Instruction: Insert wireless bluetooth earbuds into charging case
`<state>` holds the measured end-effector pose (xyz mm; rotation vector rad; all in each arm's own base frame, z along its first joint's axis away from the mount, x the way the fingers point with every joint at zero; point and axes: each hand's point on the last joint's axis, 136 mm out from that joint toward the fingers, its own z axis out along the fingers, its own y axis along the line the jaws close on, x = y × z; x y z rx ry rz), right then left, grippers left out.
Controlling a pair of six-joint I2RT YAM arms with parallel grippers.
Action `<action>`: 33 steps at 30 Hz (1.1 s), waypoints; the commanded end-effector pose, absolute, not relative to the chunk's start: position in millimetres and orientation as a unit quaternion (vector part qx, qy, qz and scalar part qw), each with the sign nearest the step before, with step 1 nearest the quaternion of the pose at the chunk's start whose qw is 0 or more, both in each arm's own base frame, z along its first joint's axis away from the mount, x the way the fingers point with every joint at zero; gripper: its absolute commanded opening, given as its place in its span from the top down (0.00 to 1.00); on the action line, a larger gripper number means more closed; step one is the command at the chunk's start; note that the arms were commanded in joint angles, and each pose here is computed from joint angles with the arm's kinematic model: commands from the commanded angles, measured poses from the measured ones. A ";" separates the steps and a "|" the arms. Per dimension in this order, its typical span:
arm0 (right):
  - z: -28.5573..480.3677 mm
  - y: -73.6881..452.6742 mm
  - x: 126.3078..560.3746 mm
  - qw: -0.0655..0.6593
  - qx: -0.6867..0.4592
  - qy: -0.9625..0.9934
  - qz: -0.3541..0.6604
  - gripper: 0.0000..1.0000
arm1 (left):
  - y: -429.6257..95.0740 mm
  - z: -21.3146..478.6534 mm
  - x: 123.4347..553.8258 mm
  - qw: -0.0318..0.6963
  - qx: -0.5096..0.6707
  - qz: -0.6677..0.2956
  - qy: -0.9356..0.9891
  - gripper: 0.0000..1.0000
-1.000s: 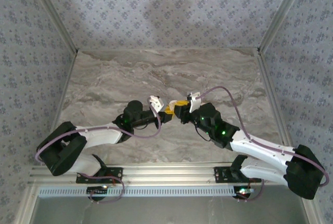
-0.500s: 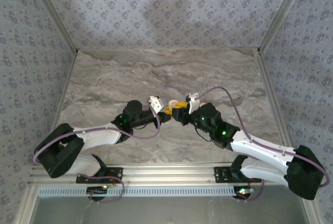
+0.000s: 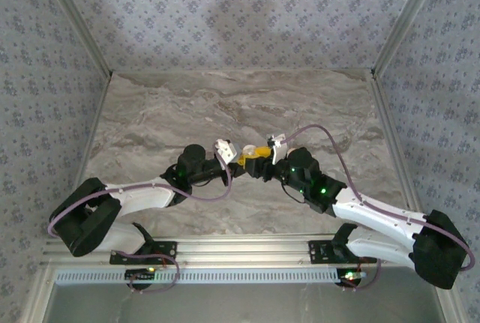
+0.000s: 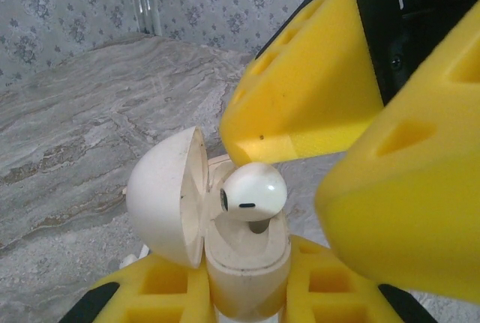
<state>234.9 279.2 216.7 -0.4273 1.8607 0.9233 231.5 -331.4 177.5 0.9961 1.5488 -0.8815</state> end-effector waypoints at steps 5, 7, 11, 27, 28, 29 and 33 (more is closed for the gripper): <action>244.7 278.5 234.4 0.500 -0.179 0.748 0.398 0.42 | -333.3 199.1 231.6 0.546 0.424 -0.364 0.624 0.89; 248.7 277.6 233.8 0.499 -0.180 0.746 0.403 0.42 | -333.1 198.9 231.4 0.546 0.426 -0.362 0.624 0.89; 260.3 273.0 232.5 0.502 -0.179 0.738 0.413 0.41 | -332.0 196.0 230.2 0.546 0.433 -0.357 0.622 0.89; 255.4 245.9 214.6 0.424 -0.267 0.780 0.376 0.59 | -330.8 186.7 217.2 0.533 0.478 -0.346 0.607 0.89; 253.3 242.8 213.1 0.420 -0.281 0.781 0.367 0.59 | -331.1 187.4 214.2 0.533 0.484 -0.349 0.600 0.89; 250.1 239.1 212.4 0.418 -0.292 0.783 0.357 0.59 | -331.3 187.1 211.3 0.531 0.490 -0.352 0.595 0.89; 250.4 236.6 199.1 0.428 -0.383 0.743 0.343 0.63 | -331.4 186.4 204.4 0.525 0.508 -0.354 0.583 0.89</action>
